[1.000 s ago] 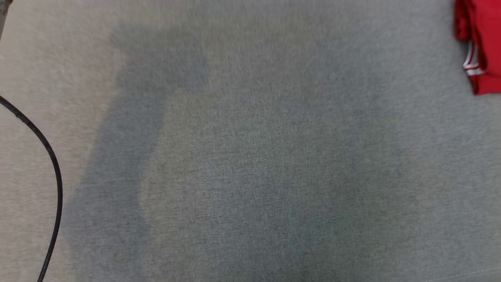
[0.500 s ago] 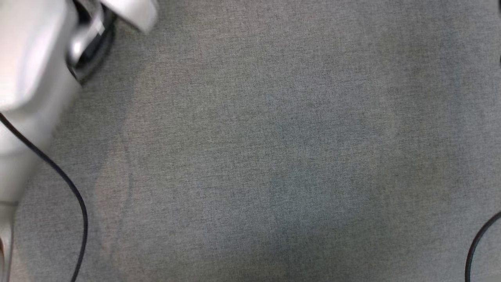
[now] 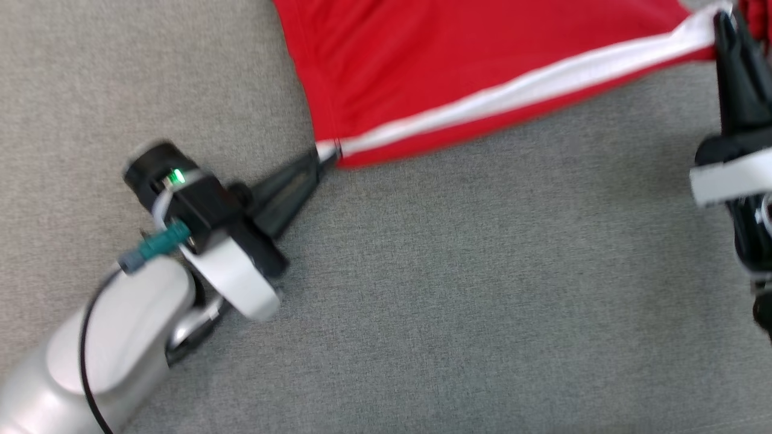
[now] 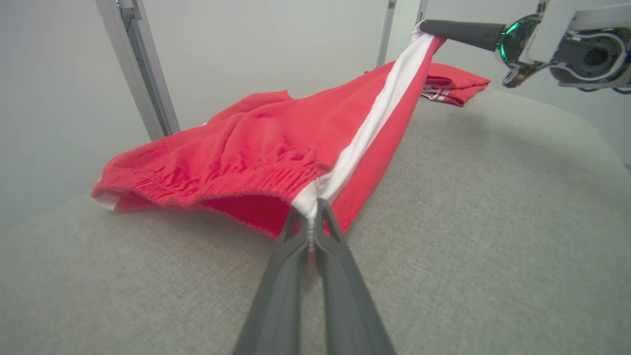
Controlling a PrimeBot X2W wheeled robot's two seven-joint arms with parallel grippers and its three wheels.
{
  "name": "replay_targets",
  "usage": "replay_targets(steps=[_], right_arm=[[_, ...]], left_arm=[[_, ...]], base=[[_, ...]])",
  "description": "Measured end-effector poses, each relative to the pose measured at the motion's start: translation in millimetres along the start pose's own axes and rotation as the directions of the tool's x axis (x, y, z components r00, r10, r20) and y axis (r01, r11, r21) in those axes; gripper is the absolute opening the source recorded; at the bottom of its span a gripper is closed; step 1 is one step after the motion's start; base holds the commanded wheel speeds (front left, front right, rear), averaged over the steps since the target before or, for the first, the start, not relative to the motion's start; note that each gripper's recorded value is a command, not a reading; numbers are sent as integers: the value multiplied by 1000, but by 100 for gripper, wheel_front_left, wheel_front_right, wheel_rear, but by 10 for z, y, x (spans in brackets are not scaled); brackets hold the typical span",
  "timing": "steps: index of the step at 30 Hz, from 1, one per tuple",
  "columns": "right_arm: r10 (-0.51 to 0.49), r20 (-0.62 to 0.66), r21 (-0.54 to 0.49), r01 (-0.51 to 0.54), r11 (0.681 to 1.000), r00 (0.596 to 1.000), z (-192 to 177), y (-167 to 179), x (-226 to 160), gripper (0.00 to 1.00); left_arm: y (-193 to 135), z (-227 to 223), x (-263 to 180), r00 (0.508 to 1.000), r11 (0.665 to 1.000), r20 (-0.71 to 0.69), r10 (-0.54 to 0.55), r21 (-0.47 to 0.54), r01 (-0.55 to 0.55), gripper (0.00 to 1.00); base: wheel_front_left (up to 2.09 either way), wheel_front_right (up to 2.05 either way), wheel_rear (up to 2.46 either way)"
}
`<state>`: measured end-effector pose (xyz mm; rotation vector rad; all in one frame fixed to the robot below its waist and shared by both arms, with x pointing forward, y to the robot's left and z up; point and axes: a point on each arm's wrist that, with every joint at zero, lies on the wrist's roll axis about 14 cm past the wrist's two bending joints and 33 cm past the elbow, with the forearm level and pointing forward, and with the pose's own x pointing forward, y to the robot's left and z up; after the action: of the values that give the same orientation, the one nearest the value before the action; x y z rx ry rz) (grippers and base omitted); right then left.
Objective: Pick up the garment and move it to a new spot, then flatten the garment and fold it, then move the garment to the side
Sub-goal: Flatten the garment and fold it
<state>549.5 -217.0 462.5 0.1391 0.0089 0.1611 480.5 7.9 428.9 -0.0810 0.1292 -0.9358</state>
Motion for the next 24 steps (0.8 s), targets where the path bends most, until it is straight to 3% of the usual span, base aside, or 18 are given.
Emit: replay_targets(steps=[10,19,24], right_arm=[[-39,-30,21,40,999,999,29,36,-795,0],[-92,-69,-5,92,996,993,33,-14,-1584,0],[-87,-58,-1,87,996,995,96,39,-1817,0]], left_arm=[[-496,-65,-390,999,1000,-44,7,7,-7,0],[-877,-64,-855,994,996,-50,92,-5,-93,0],[-1030,-87,-1107,990,992,-59,124,-5,-125,0]], base=[[0,0,0],[0,0,0],[0,0,0]])
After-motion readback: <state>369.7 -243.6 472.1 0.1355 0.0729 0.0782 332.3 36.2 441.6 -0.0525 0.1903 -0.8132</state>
